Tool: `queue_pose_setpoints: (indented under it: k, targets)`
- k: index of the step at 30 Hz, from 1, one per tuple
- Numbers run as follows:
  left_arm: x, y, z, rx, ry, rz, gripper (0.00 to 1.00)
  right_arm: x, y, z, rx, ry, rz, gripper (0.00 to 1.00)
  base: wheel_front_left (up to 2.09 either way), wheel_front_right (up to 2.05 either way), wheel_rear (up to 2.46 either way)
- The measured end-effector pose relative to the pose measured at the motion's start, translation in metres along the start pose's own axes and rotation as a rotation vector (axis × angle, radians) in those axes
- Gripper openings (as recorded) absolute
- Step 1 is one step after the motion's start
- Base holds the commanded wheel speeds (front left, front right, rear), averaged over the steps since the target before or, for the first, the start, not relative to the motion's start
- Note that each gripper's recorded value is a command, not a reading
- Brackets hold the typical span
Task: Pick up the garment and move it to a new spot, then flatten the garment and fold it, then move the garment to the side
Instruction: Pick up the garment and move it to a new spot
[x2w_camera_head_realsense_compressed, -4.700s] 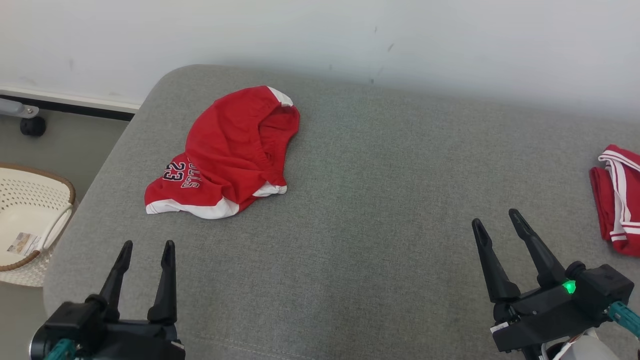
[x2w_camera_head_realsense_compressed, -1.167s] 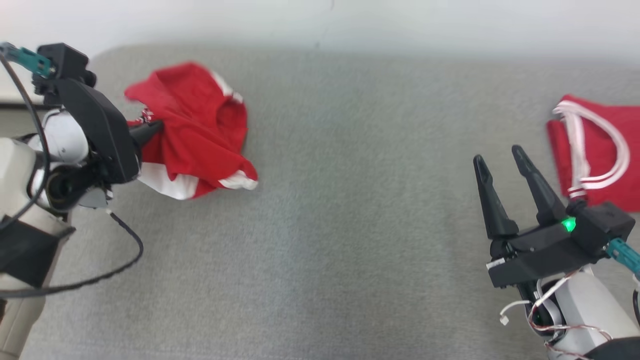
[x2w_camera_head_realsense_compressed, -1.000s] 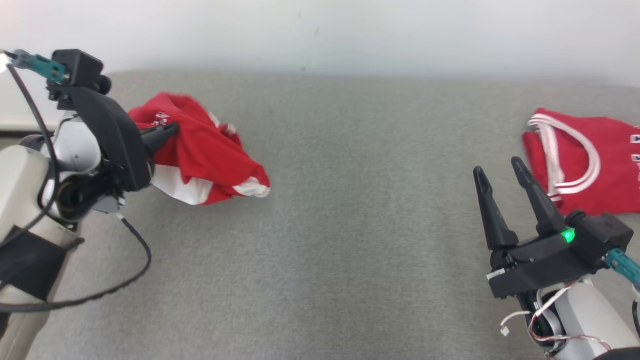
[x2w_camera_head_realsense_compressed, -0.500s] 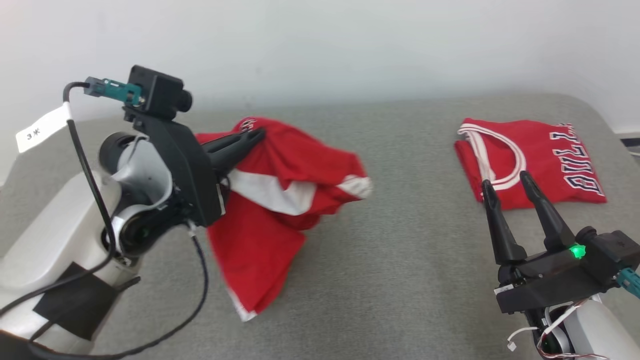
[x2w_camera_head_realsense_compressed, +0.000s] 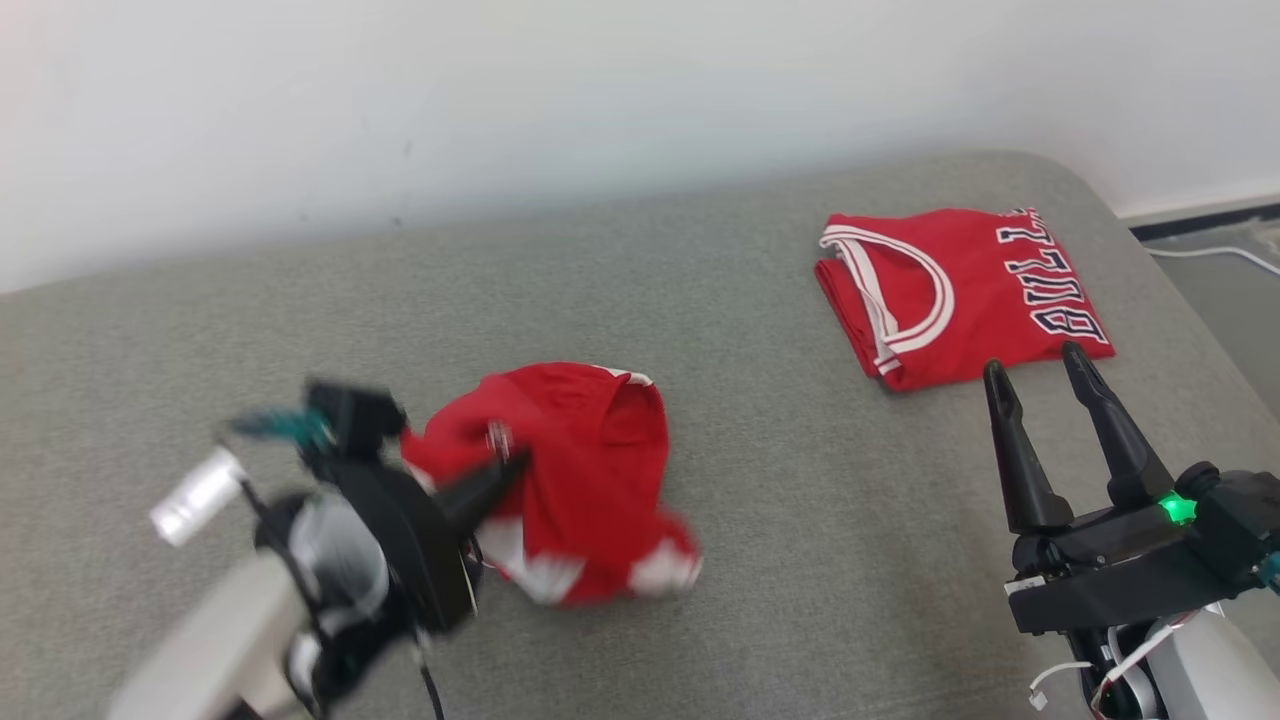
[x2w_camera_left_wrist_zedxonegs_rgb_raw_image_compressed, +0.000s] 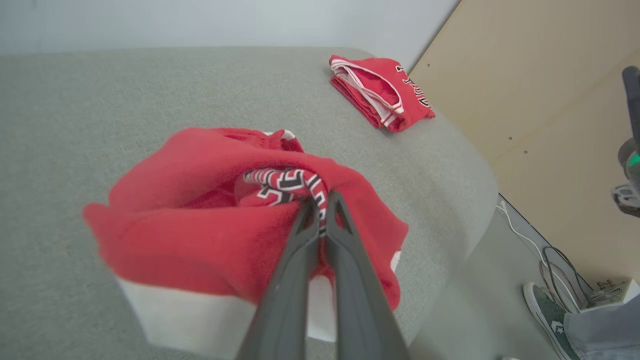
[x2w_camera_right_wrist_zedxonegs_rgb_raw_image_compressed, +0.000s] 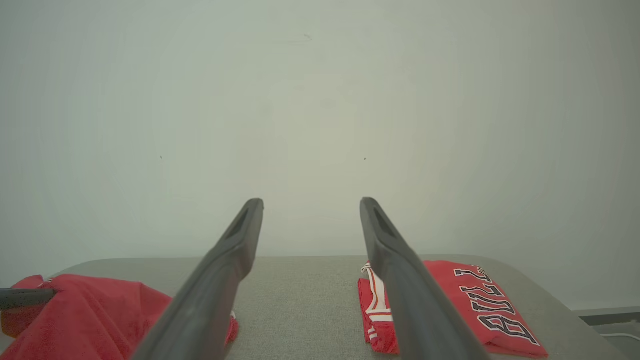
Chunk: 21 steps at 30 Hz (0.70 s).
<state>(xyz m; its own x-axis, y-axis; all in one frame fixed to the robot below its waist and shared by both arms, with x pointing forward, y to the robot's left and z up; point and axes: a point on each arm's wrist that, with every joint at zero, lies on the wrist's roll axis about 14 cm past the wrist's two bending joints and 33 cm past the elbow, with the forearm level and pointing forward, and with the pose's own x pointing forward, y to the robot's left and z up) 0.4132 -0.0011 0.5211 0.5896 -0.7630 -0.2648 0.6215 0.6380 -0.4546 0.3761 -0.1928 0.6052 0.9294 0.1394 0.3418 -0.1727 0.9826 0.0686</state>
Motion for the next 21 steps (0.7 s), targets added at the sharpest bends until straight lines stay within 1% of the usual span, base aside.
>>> queue_pose_setpoints:
  k: [3,5,7,10,11,12,13,14,18,21]
  targets:
    - [0.007,0.004,-0.046,-0.028,0.086,0.020,0.00,-0.004,-0.006,-0.003,-0.006,0.011,-0.019,1.00,0.00,0.00,0.00]
    - [0.010,0.006,-0.068,-0.035,0.122,0.032,0.00,-0.004,-0.009,-0.005,-0.008,0.017,-0.026,1.00,0.00,0.00,0.00]
    - [0.011,0.008,-0.081,-0.046,0.141,0.042,0.00,-0.005,-0.012,-0.005,-0.012,0.021,-0.033,1.00,0.00,0.00,0.00]
    - [0.013,0.010,-0.084,-0.057,0.132,0.050,0.00,-0.006,-0.017,-0.006,-0.020,0.024,-0.041,1.00,0.00,0.00,0.00]
    - [0.014,0.010,-0.085,-0.058,0.126,0.054,0.31,-0.005,-0.018,-0.007,-0.022,0.027,-0.042,1.00,0.00,0.00,0.00]
    - [0.013,0.011,-0.085,-0.035,0.114,0.064,0.47,-0.005,-0.017,-0.011,-0.019,0.038,-0.040,1.00,0.00,0.00,0.00]
    - [0.013,0.011,-0.085,-0.035,0.114,0.064,0.92,-0.005,-0.017,-0.011,-0.019,0.038,-0.040,1.00,0.00,0.00,0.00]
    - [0.012,0.013,-0.084,-0.023,0.105,0.071,1.00,-0.005,-0.015,-0.012,-0.016,0.041,-0.036,1.00,0.00,0.00,0.00]
    - [0.008,0.015,-0.076,0.000,0.048,0.085,1.00,-0.006,-0.008,-0.019,-0.004,0.059,-0.016,1.00,0.00,0.00,0.00]
    - [0.005,0.012,-0.061,0.013,-0.033,0.086,1.00,-0.010,-0.003,-0.027,0.008,0.084,-0.007,1.00,0.00,0.00,0.00]
